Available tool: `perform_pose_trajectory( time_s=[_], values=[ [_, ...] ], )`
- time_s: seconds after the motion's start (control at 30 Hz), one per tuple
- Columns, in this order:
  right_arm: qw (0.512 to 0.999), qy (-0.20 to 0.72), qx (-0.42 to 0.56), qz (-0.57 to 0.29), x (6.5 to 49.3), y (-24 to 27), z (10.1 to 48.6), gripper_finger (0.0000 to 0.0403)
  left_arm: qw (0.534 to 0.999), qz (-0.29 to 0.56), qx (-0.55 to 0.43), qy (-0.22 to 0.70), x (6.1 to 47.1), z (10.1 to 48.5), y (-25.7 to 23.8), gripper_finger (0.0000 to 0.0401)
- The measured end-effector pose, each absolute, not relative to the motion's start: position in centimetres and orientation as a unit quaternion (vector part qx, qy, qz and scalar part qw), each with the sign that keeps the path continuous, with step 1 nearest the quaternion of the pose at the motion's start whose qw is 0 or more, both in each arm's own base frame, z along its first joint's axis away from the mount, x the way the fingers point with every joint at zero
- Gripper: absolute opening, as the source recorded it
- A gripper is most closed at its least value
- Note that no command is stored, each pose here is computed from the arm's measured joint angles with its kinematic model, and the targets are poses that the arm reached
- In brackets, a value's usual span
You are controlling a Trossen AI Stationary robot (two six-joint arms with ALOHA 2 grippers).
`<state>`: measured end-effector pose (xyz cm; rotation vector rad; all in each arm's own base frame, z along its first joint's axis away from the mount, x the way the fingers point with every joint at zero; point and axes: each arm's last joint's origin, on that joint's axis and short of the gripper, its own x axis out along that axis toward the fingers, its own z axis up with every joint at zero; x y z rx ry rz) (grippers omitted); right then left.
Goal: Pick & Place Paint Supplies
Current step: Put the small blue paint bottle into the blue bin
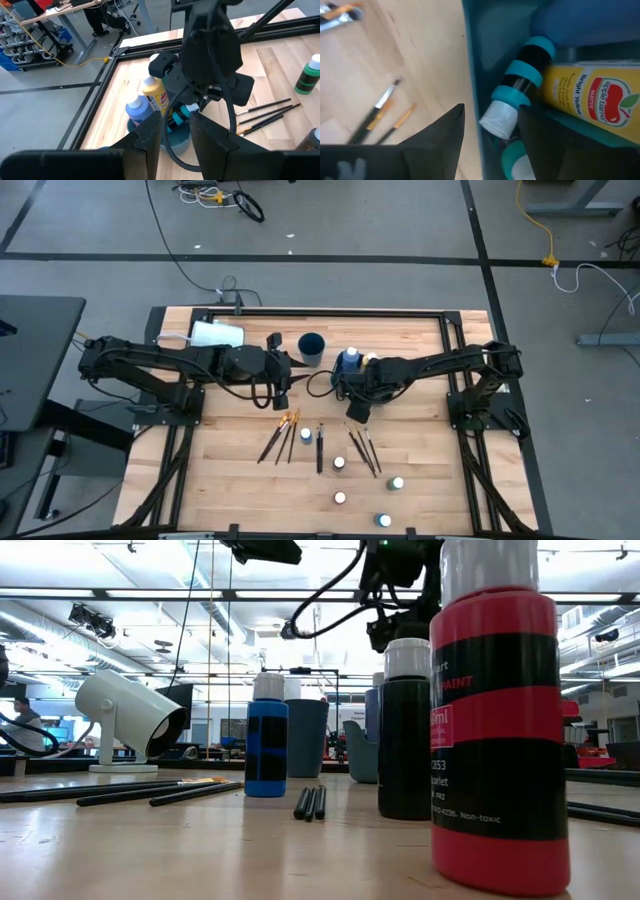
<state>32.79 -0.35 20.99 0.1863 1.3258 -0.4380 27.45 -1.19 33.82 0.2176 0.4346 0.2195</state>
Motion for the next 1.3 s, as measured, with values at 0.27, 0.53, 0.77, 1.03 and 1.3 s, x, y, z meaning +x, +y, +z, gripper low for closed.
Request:
perform_pose_trajectory(
  time_s=[0.27,0.53,0.77,1.03,1.3],
  values=[
    [0.749,0.626,0.083,-0.202,32.4,-0.4,20.9,0.019,0.965,0.108,0.108,0.215,27.5,33.8,-1.2,0.0112],
    [0.748,0.633,0.076,-0.185,32.5,-0.4,22.0,0.019,0.965,0.11,0.108,0.213,27.5,33.8,-1.2,0.0112],
    [0.757,0.626,0.104,-0.154,33.0,1.5,23.4,0.019,0.964,0.12,0.109,0.211,27.5,33.9,-1.1,0.0112],
    [0.758,0.634,0.08,-0.126,32.5,3.8,23.6,0.019,0.969,0.077,0.092,0.214,27.5,33.8,-1.4,0.0112],
    [0.779,0.616,0.066,-0.098,32.8,5.7,23.7,0.019,0.951,-0.122,0.042,0.281,28.1,31.5,-3.0,0.0112]
  ],
)
